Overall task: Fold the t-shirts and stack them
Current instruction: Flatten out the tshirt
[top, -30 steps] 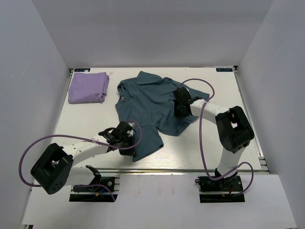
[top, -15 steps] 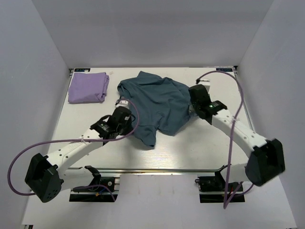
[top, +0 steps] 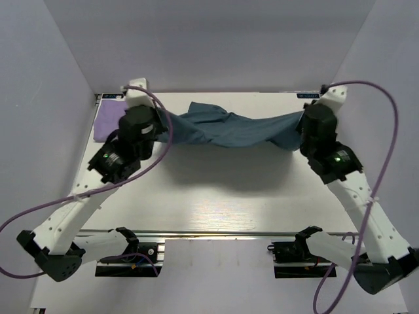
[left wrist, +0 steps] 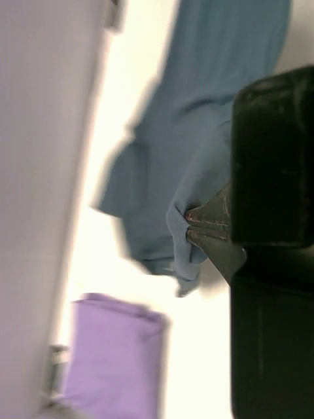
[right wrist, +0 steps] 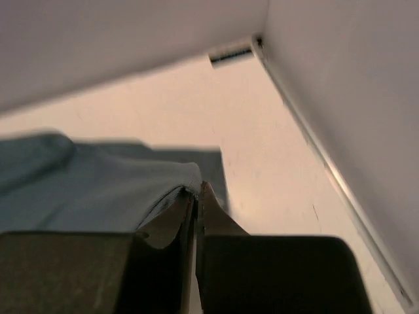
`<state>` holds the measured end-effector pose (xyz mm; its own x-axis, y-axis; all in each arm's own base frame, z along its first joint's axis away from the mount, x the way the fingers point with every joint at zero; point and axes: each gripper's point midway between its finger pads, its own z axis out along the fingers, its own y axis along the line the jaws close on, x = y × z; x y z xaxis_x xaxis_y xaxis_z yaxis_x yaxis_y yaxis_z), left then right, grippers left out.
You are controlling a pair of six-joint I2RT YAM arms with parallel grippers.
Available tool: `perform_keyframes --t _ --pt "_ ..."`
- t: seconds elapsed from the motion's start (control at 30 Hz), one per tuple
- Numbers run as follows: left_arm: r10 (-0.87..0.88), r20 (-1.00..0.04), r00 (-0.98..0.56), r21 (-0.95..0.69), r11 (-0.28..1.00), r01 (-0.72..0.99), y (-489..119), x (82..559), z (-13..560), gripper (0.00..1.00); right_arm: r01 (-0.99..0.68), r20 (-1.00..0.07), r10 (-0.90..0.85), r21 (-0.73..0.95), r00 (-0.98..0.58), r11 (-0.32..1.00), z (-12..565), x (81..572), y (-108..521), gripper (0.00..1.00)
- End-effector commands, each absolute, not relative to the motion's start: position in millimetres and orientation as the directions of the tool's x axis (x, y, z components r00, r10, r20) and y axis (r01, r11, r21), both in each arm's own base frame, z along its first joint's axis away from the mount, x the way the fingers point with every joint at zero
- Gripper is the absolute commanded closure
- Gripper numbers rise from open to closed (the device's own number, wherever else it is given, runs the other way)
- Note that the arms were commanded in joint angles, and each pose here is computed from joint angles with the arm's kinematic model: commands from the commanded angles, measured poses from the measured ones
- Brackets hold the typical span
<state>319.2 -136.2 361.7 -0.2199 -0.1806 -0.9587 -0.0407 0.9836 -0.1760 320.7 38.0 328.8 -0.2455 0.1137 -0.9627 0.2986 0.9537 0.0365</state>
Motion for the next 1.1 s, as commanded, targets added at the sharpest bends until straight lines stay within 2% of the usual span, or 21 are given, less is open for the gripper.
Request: perform_keyframes --t 0.0,0.1,0.27,0.37,0.57,0.73,1.07 --pt "-0.203 -0.979 0.033 -0.204 0.979 -0.028 -100 297 465 1.00 0.320 -0.993 0.119 0.120 0.021 0.940 432 305 15 1.00" --pt "-0.226 -0.963 0.145 -0.228 0.974 0.000 -83 278 512 1.00 0.299 -0.988 0.104 0.135 0.117 0.945 477 287 5 1.00" --pt "-0.257 -0.930 0.263 -0.210 0.958 0.194 -85 241 570 1.00 0.208 -0.962 0.093 0.150 0.258 0.967 544 250 -3 1.00" --pt "-0.294 -0.887 0.356 -0.207 0.943 0.262 -73 212 610 1.00 0.144 -0.957 0.079 0.124 0.281 0.982 558 234 0 1.00" --pt "-0.364 -0.801 0.475 -0.144 0.887 0.438 -63 152 675 1.00 -0.019 -0.891 0.139 0.145 0.432 0.989 617 164 -8 1.00" --pt "-0.379 -0.783 0.494 -0.078 0.847 0.525 -70 129 697 1.00 -0.162 -0.837 0.189 0.122 0.513 0.979 642 110 -8 1.00" --pt "-0.440 -0.713 0.546 -0.032 0.798 0.601 -55 80 719 1.00 -0.225 -0.799 0.248 0.145 0.548 0.963 645 74 -15 1.00"
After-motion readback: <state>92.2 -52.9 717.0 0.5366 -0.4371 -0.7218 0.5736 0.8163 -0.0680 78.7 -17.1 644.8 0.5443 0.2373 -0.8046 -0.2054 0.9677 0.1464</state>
